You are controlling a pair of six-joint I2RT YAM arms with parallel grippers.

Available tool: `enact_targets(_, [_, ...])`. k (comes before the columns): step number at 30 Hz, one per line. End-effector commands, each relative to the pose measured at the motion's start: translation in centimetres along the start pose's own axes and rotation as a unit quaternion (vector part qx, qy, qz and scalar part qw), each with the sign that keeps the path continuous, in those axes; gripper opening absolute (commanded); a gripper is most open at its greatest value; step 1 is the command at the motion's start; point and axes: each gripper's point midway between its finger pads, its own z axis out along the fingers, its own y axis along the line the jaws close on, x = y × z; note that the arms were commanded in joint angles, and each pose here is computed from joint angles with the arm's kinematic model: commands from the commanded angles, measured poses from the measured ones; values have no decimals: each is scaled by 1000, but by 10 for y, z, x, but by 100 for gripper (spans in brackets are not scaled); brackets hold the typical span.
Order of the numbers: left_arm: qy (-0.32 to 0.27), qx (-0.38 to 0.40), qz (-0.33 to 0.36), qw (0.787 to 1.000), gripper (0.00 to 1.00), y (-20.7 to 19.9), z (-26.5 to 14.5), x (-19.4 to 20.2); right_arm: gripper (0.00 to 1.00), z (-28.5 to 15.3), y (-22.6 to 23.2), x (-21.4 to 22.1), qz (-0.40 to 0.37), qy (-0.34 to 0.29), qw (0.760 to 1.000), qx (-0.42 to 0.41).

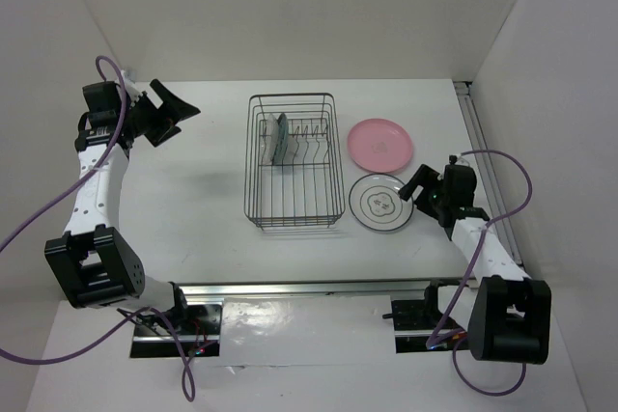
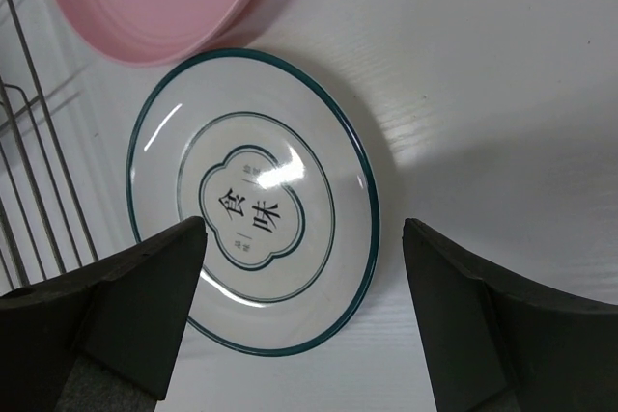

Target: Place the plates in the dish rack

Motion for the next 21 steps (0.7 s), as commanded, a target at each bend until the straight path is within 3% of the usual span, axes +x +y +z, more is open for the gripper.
enact_targets(1, [-20, 28, 17, 999, 100, -17, -10, -10, 89, 5, -5, 19, 4, 27, 1000, 3])
enact_targets(9, [-23, 30, 20, 999, 100, -20, -12, -10, 87, 10, -11, 43, 20, 48, 999, -2])
enact_targets(12, [-23, 30, 20, 999, 100, -20, -12, -10, 79, 14, -10, 53, 21, 59, 998, -15])
enact_targets(21, [-29, 28, 27, 999, 100, -21, -14, -12, 69, 20, -19, 67, 28, 70, 997, -8])
